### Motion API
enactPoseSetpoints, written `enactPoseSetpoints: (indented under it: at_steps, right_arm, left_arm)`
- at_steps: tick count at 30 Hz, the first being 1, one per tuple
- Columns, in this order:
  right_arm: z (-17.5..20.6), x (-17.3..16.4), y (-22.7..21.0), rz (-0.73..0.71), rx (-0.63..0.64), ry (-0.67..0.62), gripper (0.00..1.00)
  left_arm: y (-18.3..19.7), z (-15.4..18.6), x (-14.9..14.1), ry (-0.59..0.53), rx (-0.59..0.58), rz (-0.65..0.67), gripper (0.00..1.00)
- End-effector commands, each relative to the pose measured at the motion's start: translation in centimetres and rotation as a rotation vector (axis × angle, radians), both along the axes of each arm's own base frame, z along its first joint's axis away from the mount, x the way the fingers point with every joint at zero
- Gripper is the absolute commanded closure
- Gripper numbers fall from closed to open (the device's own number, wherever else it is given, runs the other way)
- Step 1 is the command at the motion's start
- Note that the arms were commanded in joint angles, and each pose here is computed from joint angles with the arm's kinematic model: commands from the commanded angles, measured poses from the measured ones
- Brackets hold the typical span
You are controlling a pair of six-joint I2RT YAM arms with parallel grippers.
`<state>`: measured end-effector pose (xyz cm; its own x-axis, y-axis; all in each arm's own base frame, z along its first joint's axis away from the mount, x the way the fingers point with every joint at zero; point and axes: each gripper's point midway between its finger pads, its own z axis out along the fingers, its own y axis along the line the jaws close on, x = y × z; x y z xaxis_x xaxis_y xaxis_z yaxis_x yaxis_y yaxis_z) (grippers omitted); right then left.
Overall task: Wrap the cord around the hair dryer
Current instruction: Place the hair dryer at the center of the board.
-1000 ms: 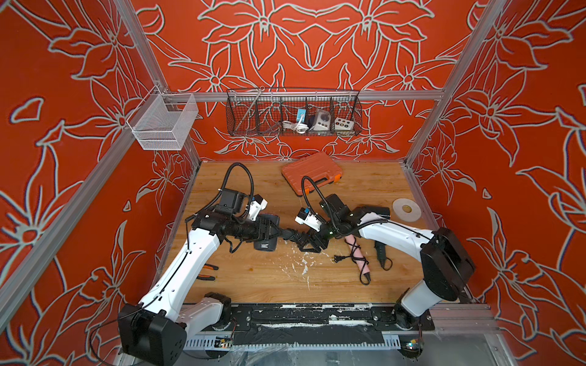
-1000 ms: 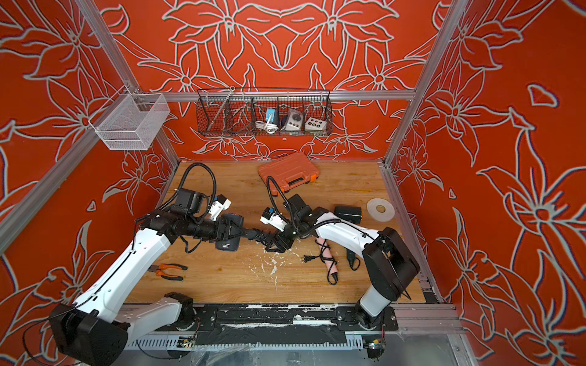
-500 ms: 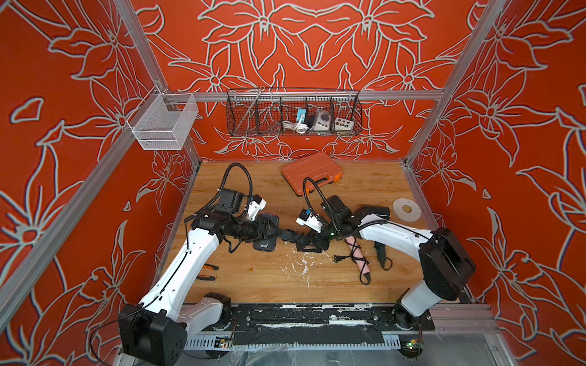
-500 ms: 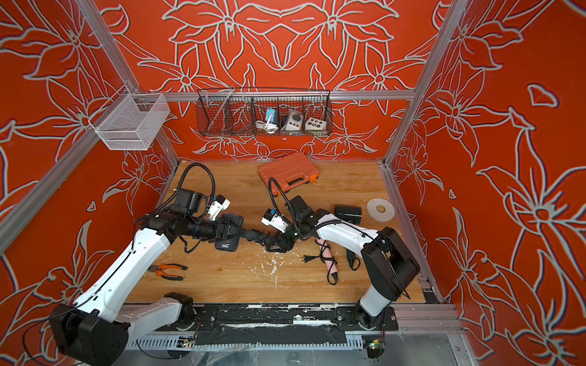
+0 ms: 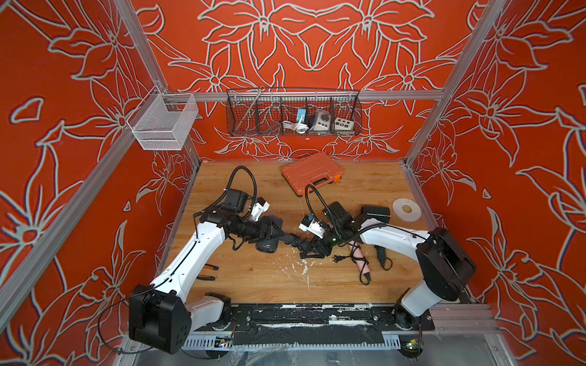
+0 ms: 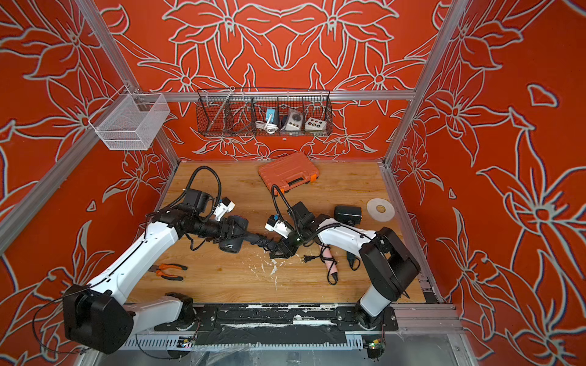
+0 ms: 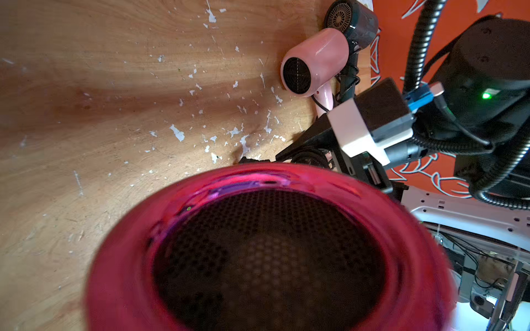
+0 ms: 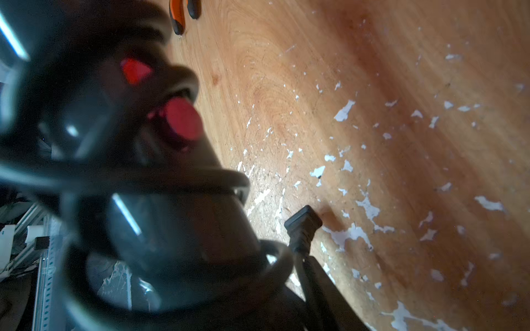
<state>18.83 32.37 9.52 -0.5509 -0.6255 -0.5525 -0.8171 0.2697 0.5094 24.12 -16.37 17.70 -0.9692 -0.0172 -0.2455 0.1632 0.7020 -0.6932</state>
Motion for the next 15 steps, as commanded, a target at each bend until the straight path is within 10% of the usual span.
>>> enactPoseSetpoints:
  at_steps: [1,6,15]
  right_arm:
    - [4.8,-1.5,2.6,0.019,0.174,0.051,1.00]
    - [3.7,-1.2,2.3,-0.038,0.148,0.093,1.00]
    - [-0.5,0.3,1.2,-0.184,0.004,0.181,1.00]
  left_arm:
    - [-0.2,0.1,4.2,-0.156,0.012,0.050,0.37]
    - [0.3,-1.3,5.6,-0.164,0.043,0.108,0.11]
    - [1.1,-2.7,6.6,-0.172,0.093,0.159,0.04]
